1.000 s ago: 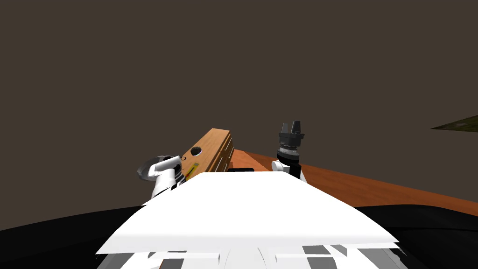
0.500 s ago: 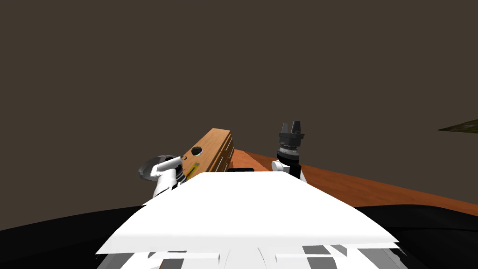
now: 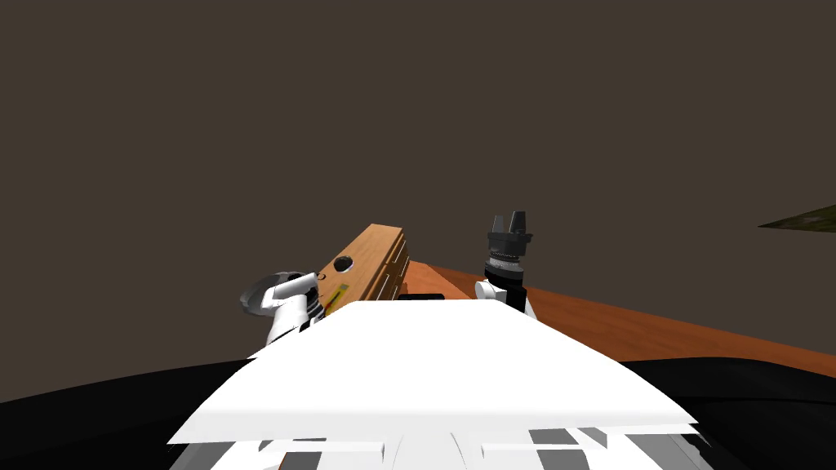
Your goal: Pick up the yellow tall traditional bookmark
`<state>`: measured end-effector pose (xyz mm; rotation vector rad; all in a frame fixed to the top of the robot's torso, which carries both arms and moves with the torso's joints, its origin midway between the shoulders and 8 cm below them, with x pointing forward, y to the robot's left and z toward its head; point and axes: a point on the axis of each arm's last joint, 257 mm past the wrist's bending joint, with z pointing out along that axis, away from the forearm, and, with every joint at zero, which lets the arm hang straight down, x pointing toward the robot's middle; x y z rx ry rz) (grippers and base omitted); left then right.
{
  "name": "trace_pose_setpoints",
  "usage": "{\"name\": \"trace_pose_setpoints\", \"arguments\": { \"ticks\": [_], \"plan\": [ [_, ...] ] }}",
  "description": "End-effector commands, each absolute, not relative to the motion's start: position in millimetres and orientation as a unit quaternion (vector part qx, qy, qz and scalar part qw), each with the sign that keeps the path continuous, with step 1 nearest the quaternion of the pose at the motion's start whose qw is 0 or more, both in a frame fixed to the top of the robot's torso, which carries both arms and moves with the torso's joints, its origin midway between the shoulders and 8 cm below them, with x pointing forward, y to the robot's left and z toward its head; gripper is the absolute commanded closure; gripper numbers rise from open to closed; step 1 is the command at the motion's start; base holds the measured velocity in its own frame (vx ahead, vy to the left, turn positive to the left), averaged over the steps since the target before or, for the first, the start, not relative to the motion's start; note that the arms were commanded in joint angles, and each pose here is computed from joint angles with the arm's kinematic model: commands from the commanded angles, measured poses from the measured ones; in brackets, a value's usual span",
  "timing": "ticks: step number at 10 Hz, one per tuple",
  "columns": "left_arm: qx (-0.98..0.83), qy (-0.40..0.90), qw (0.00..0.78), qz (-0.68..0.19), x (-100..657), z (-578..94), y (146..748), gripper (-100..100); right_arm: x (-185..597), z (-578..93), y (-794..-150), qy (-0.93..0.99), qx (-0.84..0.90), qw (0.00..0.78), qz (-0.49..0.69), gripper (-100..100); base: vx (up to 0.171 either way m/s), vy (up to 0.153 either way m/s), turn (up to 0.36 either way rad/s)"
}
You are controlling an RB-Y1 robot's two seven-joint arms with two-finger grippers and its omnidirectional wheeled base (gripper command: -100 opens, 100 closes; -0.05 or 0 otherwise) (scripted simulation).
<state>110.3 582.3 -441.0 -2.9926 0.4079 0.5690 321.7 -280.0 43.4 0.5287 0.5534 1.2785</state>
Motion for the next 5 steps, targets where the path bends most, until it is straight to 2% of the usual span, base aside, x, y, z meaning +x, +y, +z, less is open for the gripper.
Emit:
{"name": "trace_pose_setpoints", "arguments": {
  "ticks": [1, 4, 5],
  "plan": [
    [-0.973, 0.131, 0.033, 0.186, 111.4, -434.0, 583.0, 100, 321.7, 43.4, -280.0, 0.252, 0.241, 0.735, 0.582, 0, -0.013, -0.017, -0.050],
    [-0.974, 0.129, 0.033, 0.185, 113.1, -427.0, 584.9, 100, 321.7, 43.4, -280.1, 0.252, 0.241, 0.735, 0.582, 0, -0.009, -0.012, -0.021],
    [-0.974, 0.128, 0.032, 0.186, 113.2, -426.2, 584.7, 0, 321.7, 43.4, -280.1, 0.252, 0.241, 0.735, 0.582, 0, 0.000, 0.000, 0.000]
  ]
}}
